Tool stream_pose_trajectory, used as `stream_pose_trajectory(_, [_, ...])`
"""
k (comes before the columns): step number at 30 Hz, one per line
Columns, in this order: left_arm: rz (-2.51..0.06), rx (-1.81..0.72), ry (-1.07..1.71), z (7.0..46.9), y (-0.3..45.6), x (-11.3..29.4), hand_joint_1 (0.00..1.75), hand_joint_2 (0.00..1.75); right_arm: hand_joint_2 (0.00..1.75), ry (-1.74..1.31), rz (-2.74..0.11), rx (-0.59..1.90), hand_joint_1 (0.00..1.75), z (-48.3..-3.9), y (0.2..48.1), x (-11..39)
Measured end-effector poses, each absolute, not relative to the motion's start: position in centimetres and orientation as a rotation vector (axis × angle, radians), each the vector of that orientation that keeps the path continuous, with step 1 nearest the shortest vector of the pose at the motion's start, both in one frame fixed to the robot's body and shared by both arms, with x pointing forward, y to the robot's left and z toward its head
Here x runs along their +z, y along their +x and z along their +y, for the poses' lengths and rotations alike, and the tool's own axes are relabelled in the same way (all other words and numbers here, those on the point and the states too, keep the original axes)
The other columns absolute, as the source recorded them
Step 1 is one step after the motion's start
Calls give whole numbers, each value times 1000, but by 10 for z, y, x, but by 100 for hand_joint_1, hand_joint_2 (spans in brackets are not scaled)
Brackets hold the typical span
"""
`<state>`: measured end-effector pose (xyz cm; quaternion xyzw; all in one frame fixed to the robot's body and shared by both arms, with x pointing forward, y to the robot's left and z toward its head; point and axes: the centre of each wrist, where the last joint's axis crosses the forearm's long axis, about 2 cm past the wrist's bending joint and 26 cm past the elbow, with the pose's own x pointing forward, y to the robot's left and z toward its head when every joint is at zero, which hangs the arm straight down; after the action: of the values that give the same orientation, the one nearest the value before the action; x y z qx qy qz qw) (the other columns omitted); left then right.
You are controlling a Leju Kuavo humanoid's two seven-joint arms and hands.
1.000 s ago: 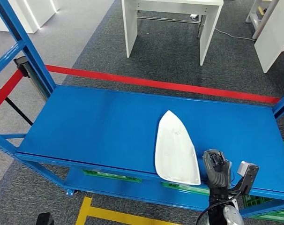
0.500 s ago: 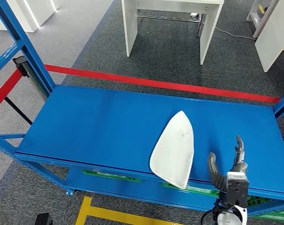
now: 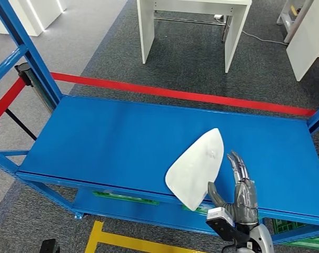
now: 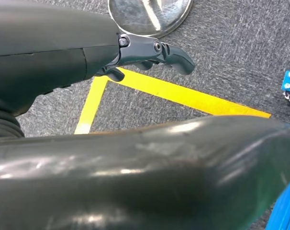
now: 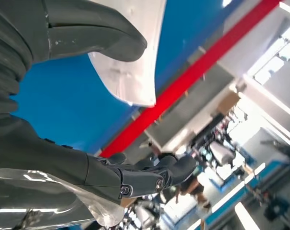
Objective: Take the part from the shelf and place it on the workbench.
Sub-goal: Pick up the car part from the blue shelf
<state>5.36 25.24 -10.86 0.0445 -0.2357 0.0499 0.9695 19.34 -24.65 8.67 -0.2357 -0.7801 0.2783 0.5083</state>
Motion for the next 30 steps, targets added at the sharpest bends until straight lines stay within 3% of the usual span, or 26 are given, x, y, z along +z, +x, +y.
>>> stream_pose_trajectory(12, [-482, 59, 73, 252, 62, -107, 0, 0, 175, -304, -1701, 934, 0, -265, 219, 67])
stream_pose_trajectory(30, [-484, 36, 66, 252, 66, -107, 0, 0, 175, -313, -1667, 1108, 0, -275, 254, 74])
